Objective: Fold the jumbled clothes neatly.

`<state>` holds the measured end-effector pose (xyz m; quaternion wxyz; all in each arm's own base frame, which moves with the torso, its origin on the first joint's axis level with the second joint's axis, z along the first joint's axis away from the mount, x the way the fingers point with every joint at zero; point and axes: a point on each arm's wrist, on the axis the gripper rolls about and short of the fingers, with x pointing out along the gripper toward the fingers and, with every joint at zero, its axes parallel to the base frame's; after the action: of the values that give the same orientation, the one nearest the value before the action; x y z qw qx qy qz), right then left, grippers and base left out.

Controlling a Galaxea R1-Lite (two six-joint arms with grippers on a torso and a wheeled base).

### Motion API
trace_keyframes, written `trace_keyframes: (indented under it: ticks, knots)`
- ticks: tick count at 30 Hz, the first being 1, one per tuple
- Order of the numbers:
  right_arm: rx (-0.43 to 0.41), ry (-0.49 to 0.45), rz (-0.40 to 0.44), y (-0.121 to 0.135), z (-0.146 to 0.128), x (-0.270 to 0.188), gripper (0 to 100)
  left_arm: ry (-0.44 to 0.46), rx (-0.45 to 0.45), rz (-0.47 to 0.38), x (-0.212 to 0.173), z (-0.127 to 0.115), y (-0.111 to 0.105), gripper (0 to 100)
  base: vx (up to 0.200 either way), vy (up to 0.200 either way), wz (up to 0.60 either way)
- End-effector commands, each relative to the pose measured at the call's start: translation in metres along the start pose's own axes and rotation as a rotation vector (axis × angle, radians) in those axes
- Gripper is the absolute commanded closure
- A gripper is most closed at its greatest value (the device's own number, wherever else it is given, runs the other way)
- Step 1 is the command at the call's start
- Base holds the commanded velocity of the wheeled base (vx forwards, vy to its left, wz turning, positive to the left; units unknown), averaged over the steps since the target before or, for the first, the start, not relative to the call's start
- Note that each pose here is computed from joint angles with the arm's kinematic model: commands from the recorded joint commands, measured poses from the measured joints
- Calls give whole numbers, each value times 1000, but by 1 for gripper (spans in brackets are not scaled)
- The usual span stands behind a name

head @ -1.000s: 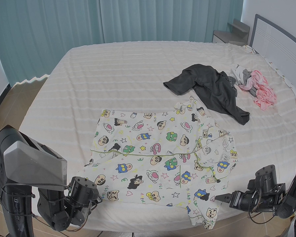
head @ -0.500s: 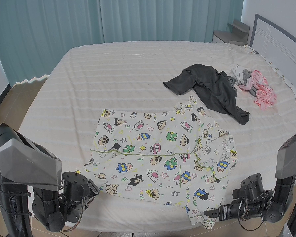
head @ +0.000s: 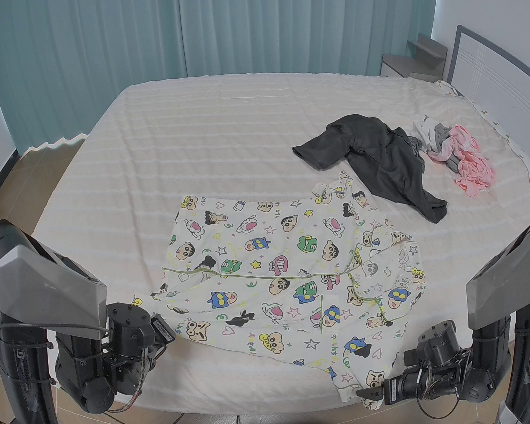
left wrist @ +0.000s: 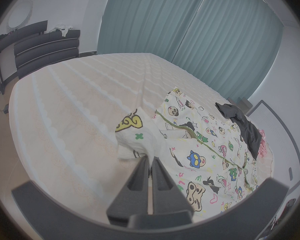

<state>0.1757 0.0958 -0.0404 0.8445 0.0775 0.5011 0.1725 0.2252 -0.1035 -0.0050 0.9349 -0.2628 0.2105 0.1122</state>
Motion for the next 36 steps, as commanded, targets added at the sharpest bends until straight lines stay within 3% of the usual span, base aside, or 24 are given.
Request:
trace_keyframes:
  ticks: [1, 6, 7, 15, 25, 33, 36]
  knots:
    - [-2, 63, -5, -2, -10, 10, 0, -2, -2, -4, 0, 0, -1, 100, 0, 0, 0]
    - [-9, 56, 0, -2, -10, 14, 0, -3, -3, -5, 0, 1, -1, 100, 0, 0, 0]
    - [-10, 53, 2, -1, -10, 15, 100, -1, -2, -5, -1, 0, -1, 100, 0, 0, 0]
    - [-1, 54, -5, -2, -12, 9, 100, 37, 33, 1, -8, -7, 3, 100, 0, 0, 0]
    - [46, 26, 7, 6, -3, -19, 100, 93, 239, 30, -26, -10, 17, 100, 0, 0, 0]
    - [57, 44, -4, 6, -3, -35, 100, 120, 309, 17, -26, -12, 18, 100, 0, 0, 0]
    - [54, 63, -5, 7, -5, -44, 100, 180, 332, -8, -26, -14, 20, 100, 0, 0, 0]
